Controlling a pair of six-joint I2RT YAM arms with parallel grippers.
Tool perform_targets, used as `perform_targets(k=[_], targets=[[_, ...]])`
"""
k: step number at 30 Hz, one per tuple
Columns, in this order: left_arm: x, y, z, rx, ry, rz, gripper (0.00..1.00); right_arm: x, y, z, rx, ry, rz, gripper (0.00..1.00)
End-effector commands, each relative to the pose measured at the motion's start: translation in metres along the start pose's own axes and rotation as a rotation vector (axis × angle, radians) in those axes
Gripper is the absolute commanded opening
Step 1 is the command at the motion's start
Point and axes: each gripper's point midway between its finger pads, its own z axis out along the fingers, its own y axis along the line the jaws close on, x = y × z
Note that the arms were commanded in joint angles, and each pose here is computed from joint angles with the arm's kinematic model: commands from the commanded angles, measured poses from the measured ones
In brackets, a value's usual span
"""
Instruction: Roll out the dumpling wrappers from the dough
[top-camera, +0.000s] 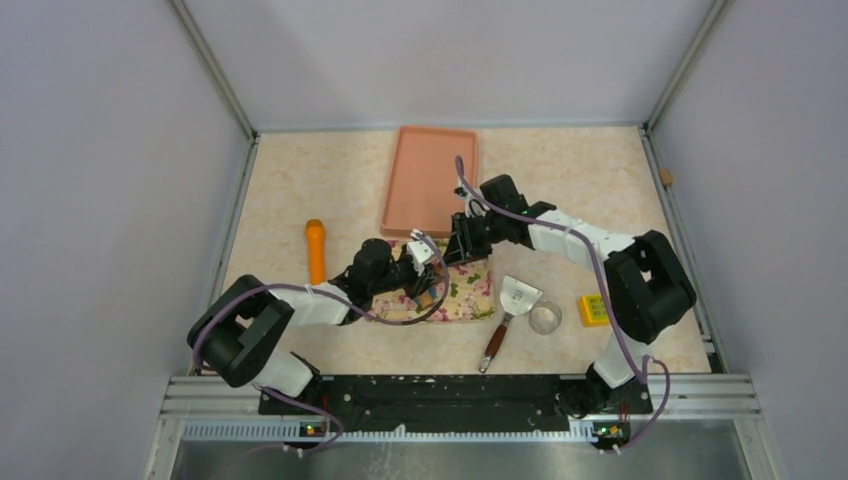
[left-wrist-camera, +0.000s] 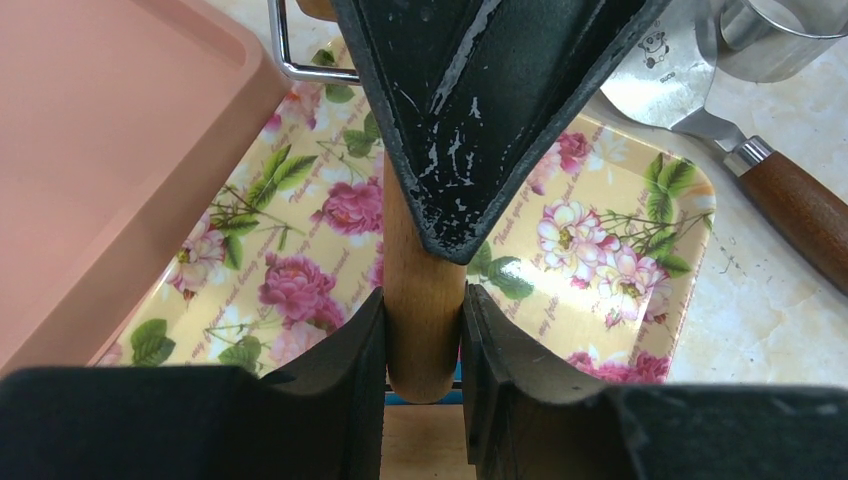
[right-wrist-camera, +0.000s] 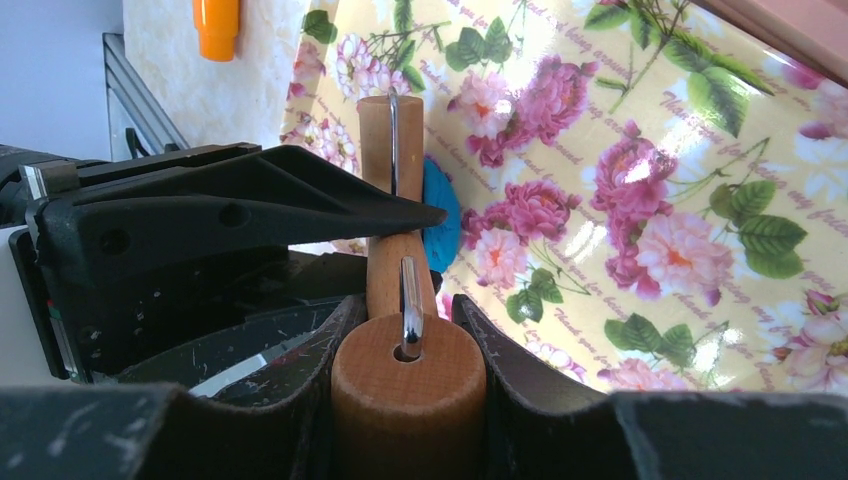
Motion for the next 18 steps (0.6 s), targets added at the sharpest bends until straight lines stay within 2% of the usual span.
perform_targets(k=[1,18], targets=[[0.047,-0.011,-0.012,-0.003,0.169,-0.108,0.0,0.038,-0.022,0.033,0.117,0.11,-0.034,0.0],[0.049,-0.006,-0.02,-0.081,0.233,-0.234,0.0,0.037,-0.01,0.053,0.096,0.124,-0.07,0.0]])
